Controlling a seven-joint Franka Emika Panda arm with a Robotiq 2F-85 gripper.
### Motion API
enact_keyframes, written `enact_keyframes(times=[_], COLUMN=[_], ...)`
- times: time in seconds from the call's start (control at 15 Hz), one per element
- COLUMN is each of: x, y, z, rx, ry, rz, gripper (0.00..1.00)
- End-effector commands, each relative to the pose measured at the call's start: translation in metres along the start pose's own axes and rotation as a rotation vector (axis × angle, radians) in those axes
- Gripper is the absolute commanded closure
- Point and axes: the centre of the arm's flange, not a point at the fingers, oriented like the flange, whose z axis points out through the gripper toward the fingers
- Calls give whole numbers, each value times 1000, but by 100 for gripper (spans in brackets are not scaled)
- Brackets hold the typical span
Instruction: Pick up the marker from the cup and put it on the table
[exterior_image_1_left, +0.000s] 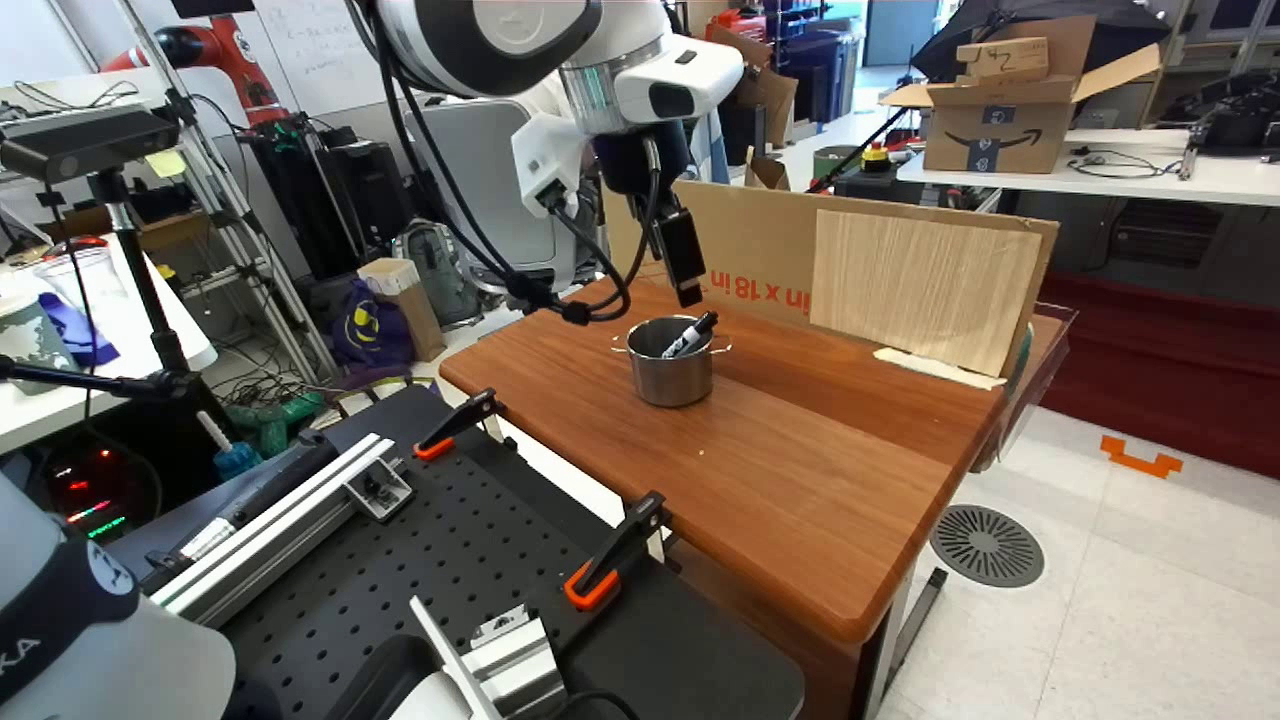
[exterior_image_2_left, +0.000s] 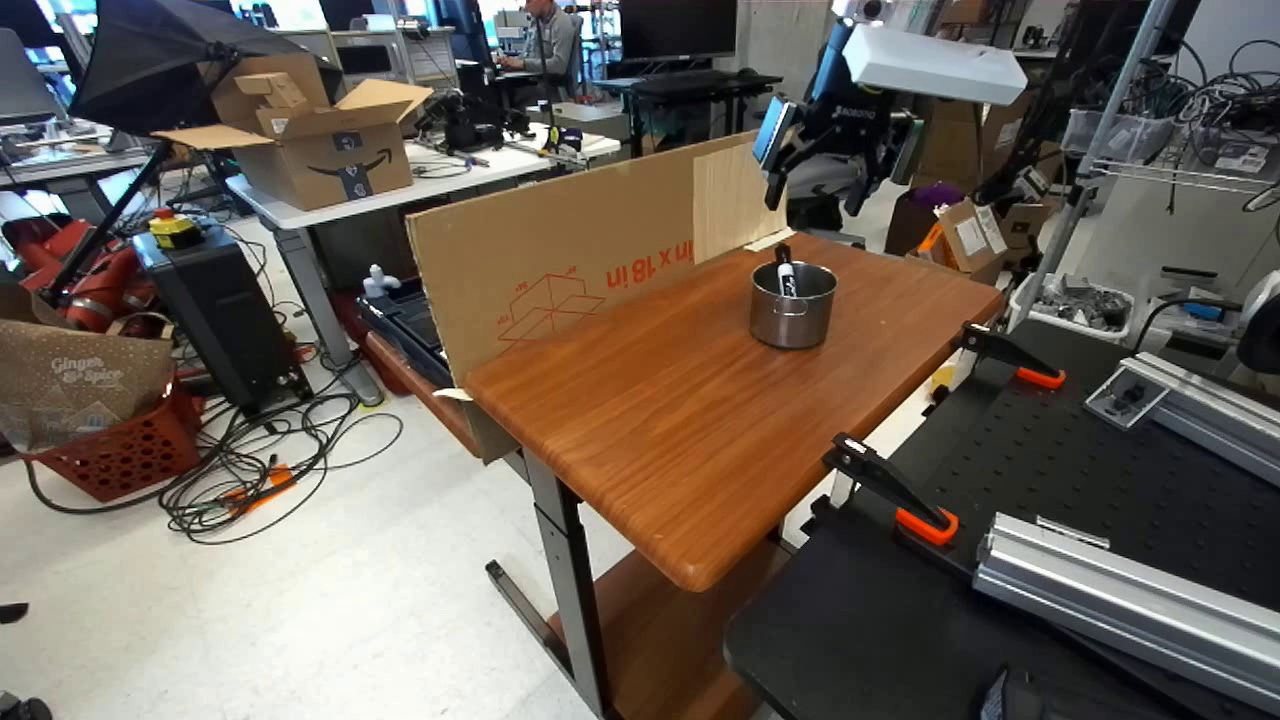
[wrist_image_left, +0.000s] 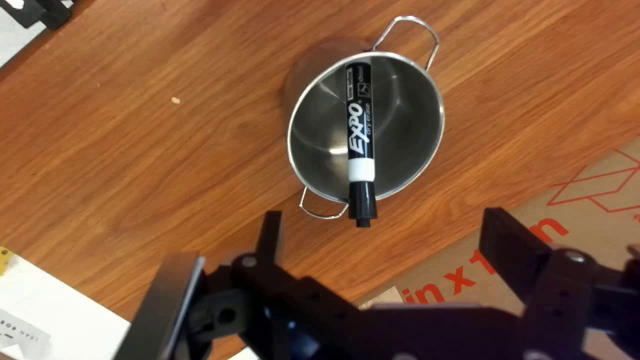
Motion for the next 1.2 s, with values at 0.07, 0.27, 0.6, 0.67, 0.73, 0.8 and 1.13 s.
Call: enact_keyframes(times=[0.07,0.27,0.6,0.67,0.73,0.8,1.13], x=[21,28,30,30,29,29,29], y=[-8,-6,-8,-9,-10,-11,-13], z=[24,37,54,56,58,59,63], rx=[-14,-29,-49,-51,-54,-56,-61], ry=[12,4,-11,-13,-15,-17,-20], rz=[69,97,111,111,112,112,111], gripper=[0,0,0,0,5,26,56])
